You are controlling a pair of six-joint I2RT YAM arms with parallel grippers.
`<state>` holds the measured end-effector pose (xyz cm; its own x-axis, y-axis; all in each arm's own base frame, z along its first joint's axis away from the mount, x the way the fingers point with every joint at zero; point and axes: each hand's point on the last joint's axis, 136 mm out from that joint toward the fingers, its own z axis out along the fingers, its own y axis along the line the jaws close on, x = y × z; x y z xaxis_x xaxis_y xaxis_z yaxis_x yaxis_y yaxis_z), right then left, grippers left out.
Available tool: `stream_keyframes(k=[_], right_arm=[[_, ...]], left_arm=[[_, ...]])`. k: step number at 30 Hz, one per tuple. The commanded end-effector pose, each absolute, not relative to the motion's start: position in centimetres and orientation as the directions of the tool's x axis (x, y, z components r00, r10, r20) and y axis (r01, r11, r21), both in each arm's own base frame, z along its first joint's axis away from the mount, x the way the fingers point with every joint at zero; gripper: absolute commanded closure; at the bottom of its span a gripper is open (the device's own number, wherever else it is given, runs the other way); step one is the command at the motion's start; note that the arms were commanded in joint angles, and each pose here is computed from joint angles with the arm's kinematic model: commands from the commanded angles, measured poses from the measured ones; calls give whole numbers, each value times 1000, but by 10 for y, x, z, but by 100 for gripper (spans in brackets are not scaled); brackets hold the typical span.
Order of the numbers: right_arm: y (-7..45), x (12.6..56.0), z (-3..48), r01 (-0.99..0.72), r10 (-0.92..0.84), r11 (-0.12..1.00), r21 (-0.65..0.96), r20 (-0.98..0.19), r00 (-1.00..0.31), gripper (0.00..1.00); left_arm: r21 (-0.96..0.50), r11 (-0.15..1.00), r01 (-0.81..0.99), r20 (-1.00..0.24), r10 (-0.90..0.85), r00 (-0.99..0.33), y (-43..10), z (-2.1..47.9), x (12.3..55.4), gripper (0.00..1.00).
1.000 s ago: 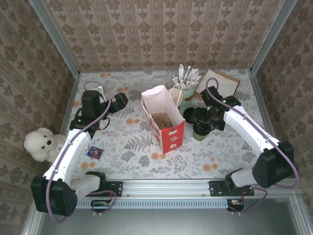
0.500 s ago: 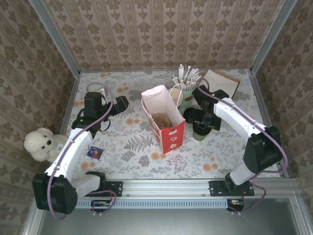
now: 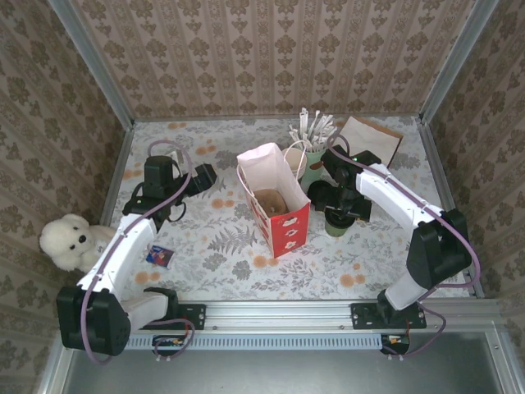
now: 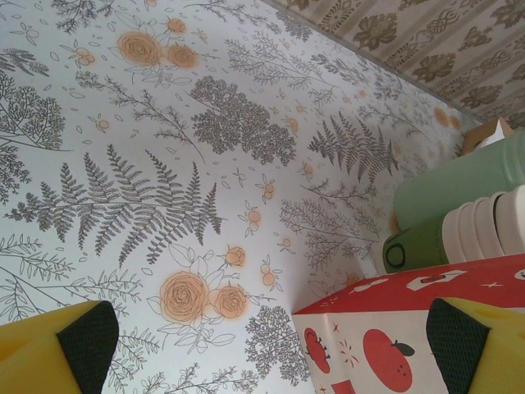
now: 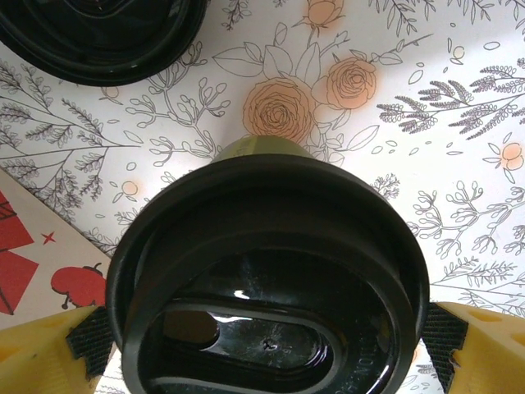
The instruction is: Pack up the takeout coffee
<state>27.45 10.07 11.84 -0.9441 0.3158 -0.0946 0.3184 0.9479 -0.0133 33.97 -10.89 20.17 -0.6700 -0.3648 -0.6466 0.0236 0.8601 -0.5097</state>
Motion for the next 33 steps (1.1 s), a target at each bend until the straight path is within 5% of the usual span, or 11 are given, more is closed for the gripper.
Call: stream_keyframes(k=[1,28,33], right_arm=[[98,266,110,324,320,945,-46,-68,-945,0],[98,270,108,356,356,934,23,-138,-924,1],[94,267,106,360,356,933,-5,-127,-926,12]], left_arm=[[-506,862,37,-657,-358,-664,-108,205,341,0],[-518,854,36,-647,-365,-669,-110,205,341,0],[-520,853,38,-647,-365,-670,-111,206,341,0]])
